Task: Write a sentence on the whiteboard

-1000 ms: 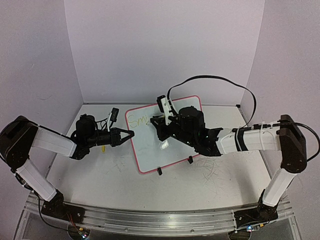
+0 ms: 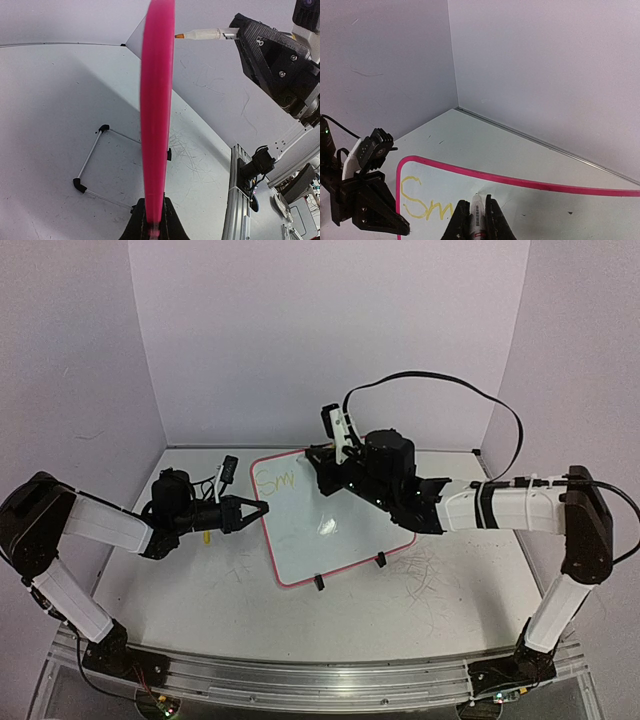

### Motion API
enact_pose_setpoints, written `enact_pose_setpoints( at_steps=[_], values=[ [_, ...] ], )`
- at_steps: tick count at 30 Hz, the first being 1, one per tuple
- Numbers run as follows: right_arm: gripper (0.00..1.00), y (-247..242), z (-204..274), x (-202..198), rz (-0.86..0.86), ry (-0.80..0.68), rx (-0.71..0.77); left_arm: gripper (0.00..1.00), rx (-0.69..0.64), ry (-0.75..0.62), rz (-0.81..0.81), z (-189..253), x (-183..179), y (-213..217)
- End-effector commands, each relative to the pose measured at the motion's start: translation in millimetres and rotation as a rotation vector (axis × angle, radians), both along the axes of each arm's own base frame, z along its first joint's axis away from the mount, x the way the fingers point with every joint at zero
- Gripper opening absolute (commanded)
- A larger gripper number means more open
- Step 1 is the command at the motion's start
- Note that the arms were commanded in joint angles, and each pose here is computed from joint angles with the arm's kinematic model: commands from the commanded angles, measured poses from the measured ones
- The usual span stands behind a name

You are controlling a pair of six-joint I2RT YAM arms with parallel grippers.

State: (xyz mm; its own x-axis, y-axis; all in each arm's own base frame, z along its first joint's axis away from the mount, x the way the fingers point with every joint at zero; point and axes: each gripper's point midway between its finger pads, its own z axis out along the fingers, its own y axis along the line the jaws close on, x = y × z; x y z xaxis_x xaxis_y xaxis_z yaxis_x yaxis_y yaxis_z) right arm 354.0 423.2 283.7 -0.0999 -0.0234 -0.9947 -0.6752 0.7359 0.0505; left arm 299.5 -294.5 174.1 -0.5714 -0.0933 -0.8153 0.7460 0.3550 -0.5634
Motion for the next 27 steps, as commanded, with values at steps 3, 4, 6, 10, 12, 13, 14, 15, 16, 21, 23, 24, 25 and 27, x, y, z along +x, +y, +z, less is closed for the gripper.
enact_pose_setpoints(
  at_steps=[3, 4, 6, 10, 12, 13, 14, 15, 16, 21, 23, 24, 25, 27],
  values=[
    [0.0, 5, 13, 7, -0.024, -0.036, 0.023, 0.0, 0.012, -0.035, -0.01, 6, -1, -1],
    [0.0, 4, 11, 7, -0.025, -0.033, 0.018, 0.0, 0.013, -0.035, -0.01, 6, -1, -1],
    [0.0, 3, 7, 6, -0.025, -0.026, 0.01, 0.0, 0.012, -0.036, -0.009, 7, -1, -1],
    [0.0, 0, 1, 5, -0.031, -0.016, -0.005, 0.0, 0.012, -0.036, -0.01, 7, -1, -1],
    [0.0, -1, -1, 4, -0.032, -0.011, -0.008, 0.0, 0.013, -0.034, -0.012, 6, -1, -1],
    [0.0, -2, -1, 4, -0.032, -0.008, -0.009, 0.0, 0.013, -0.033, -0.012, 6, -1, -1],
    [0.0, -3, -3, 4, -0.033, -0.005, -0.012, 0.0, 0.013, -0.034, -0.012, 6, -1, -2],
    [0.0, -3, -5, 3, -0.033, -0.001, -0.014, 0.0, 0.012, -0.034, -0.013, 6, -1, -2],
    [0.0, -4, -7, 2, -0.033, 0.005, -0.016, 0.0, 0.012, -0.036, -0.012, 7, -1, -2],
    [0.0, -7, -15, -3, -0.028, 0.027, -0.02, 0.0, 0.011, -0.038, -0.009, 8, -1, -1],
    [0.0, -8, -18, -4, -0.028, 0.034, -0.025, 0.0, 0.011, -0.037, -0.011, 8, -1, -1],
    [0.0, -8, -19, -5, -0.027, 0.038, -0.026, 0.0, 0.011, -0.037, -0.011, 8, -1, -1],
    [0.0, -8, -21, -6, -0.027, 0.042, -0.027, 0.0, 0.011, -0.038, -0.01, 8, -1, -1],
    [0.0, -9, -23, -8, -0.025, 0.049, -0.026, 0.0, 0.011, -0.037, -0.01, 8, -1, -1]
  ],
)
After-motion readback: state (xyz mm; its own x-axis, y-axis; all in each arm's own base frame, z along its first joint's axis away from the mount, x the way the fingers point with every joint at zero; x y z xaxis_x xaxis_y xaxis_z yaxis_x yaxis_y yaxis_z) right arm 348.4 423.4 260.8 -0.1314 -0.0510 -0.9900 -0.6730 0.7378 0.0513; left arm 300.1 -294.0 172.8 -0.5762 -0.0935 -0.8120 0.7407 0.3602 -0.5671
